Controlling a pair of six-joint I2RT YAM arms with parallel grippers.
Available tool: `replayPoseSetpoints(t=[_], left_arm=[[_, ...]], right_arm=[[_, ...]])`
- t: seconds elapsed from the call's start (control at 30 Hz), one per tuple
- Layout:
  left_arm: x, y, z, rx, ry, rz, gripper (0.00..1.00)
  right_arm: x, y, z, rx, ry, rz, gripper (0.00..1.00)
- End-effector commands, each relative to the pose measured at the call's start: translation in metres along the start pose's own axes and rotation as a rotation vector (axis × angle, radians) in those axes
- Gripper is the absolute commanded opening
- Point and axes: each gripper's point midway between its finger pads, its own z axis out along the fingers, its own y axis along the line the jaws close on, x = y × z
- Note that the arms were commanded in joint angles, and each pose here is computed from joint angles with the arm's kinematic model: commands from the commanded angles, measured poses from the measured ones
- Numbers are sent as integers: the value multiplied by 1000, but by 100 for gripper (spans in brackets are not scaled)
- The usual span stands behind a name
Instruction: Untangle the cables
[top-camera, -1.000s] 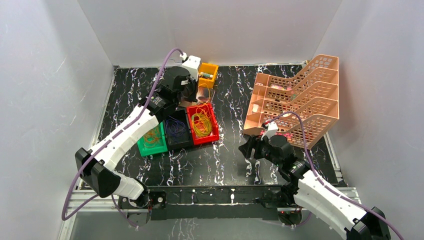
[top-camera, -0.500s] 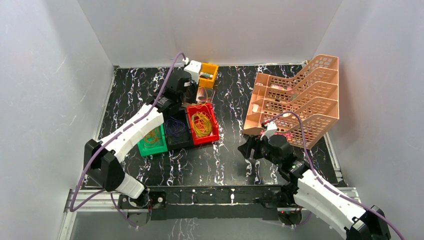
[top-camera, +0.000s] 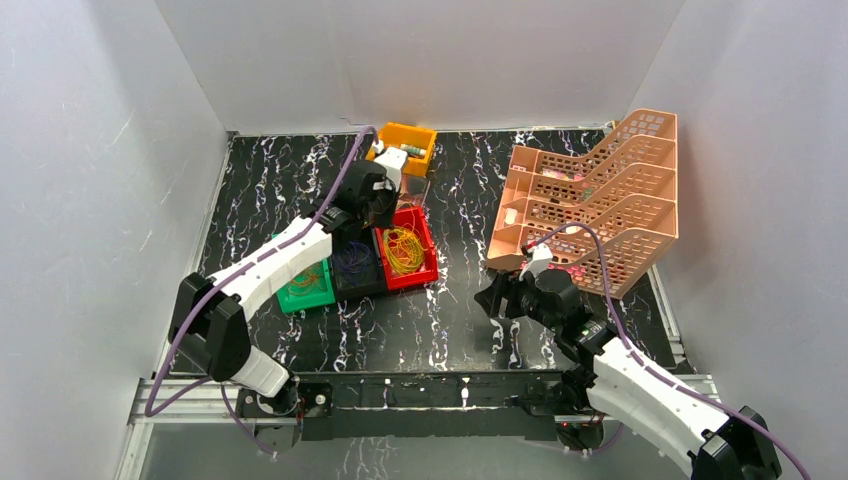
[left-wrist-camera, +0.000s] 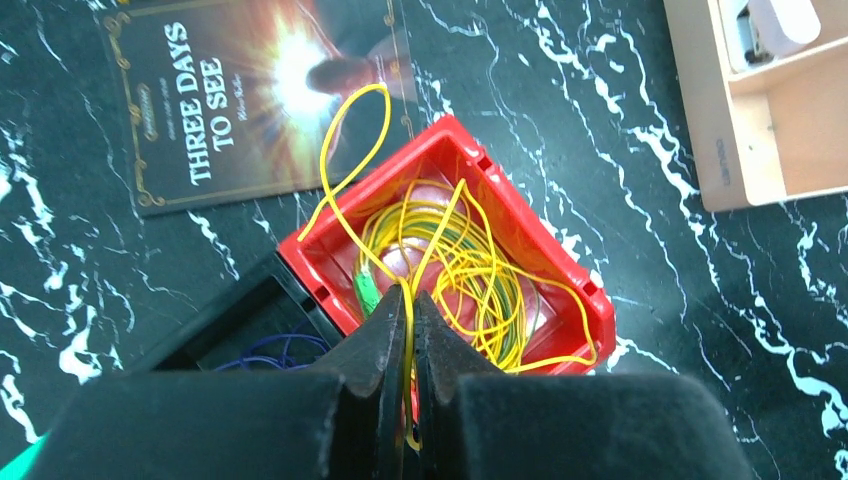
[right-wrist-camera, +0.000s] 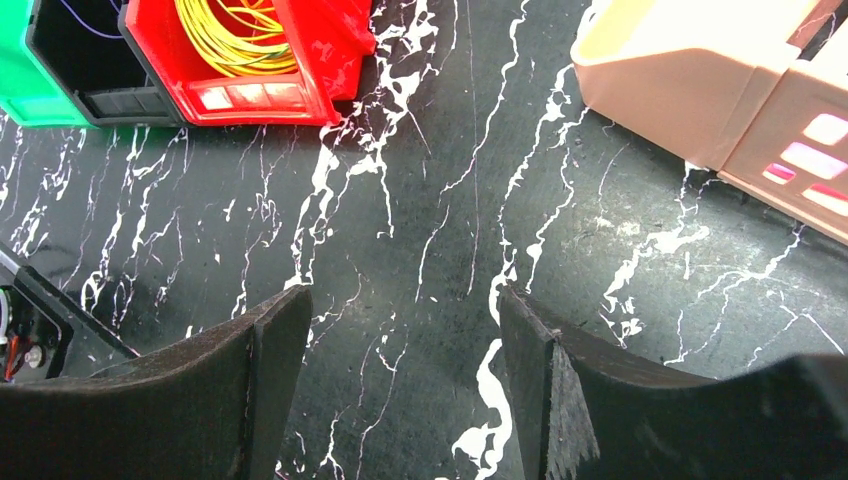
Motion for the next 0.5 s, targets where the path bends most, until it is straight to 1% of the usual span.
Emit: replayPoseSetpoints(t=[0.0,0.47], left_arm=[[16,-8,-1,44,39,-33,0],[64,-30,11,125,178,-94,0]], right_arm=[[-8,9,3,-40,-38,2,77],[-3,7,5,-40,-29,14,77]])
